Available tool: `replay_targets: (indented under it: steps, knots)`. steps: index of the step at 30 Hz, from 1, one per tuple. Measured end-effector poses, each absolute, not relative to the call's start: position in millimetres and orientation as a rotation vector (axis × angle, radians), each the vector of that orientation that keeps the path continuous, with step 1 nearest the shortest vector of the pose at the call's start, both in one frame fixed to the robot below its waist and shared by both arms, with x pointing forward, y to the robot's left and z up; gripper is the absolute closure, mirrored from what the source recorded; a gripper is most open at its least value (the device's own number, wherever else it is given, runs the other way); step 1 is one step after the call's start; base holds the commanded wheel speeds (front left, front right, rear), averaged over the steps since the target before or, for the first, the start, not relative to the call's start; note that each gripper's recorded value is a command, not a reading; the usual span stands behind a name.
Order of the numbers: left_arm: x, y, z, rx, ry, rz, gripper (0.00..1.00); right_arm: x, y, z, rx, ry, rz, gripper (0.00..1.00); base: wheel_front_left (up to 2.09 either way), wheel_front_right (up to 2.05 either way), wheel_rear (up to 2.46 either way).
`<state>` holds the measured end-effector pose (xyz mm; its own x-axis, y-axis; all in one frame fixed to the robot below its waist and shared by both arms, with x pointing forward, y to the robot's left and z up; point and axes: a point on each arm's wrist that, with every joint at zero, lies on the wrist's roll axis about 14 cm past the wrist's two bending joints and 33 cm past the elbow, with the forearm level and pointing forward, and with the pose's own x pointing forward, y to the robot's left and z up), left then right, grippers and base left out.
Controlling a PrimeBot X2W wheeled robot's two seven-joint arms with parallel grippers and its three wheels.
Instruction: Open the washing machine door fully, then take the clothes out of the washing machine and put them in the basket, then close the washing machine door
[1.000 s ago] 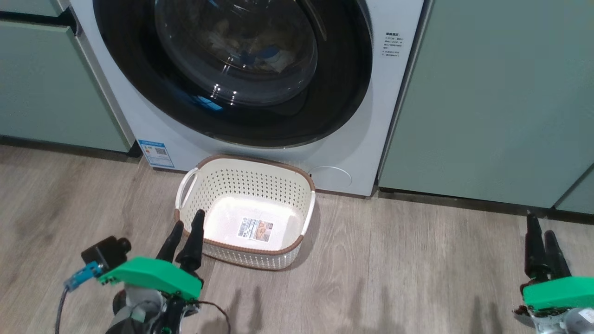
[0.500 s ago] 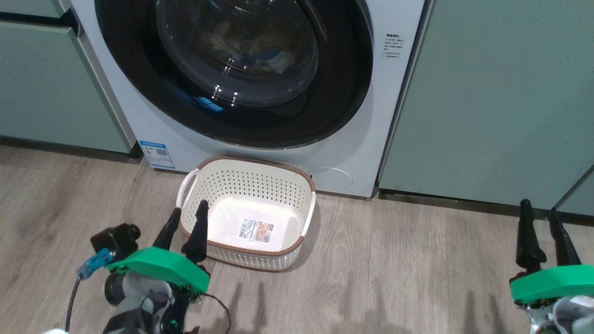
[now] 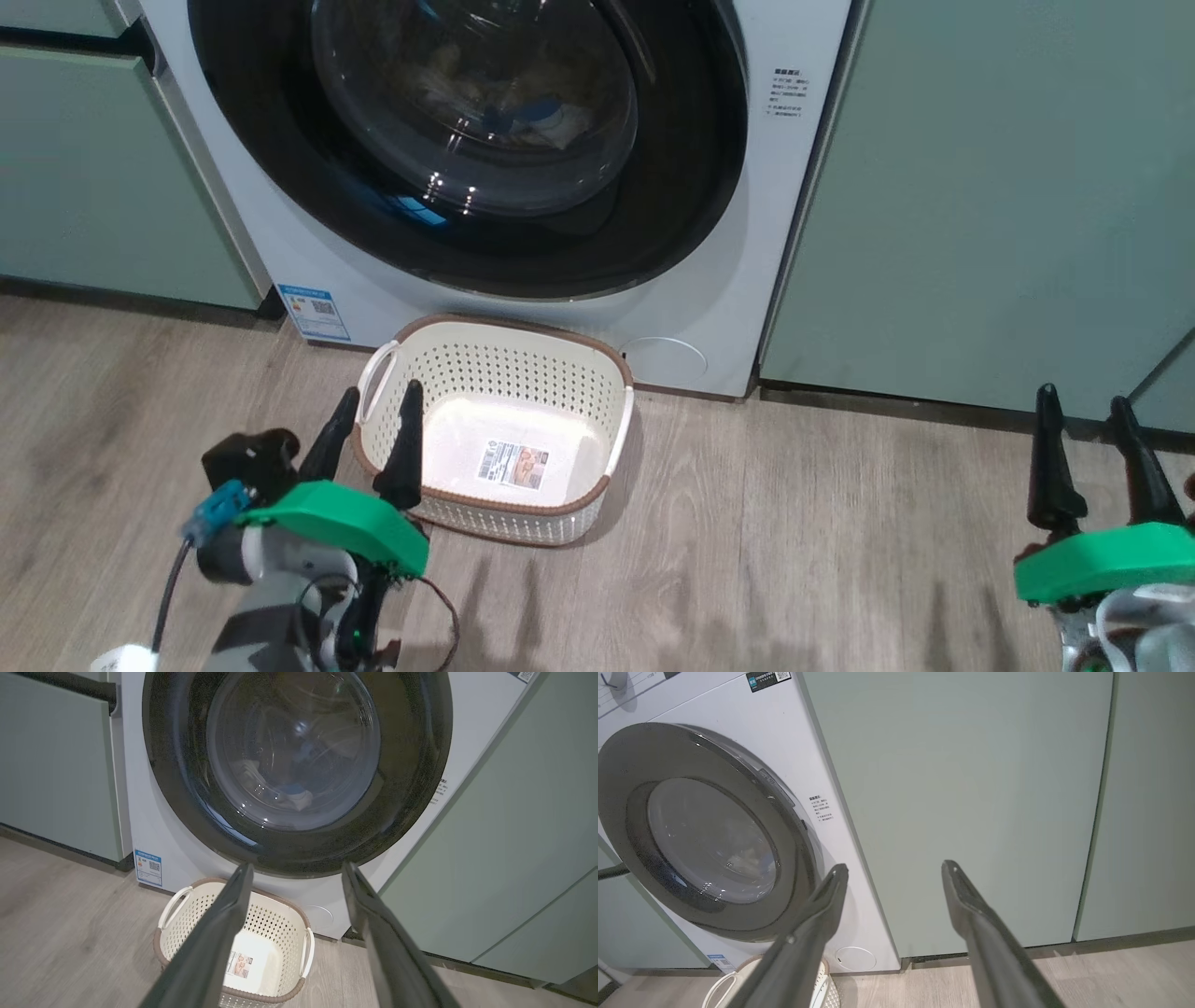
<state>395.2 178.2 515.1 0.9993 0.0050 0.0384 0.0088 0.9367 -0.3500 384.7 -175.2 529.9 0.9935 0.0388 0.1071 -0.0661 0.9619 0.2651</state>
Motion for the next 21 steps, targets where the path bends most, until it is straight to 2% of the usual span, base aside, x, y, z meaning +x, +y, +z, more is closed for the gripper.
replay_targets:
  steps: [21]
  knots:
    - [401, 181, 540, -0.12, -0.143, -0.012, 0.0, 390, -172, 552, 0.069, -0.193, 0.077, 0.0, 0.0, 0.0, 0.0]
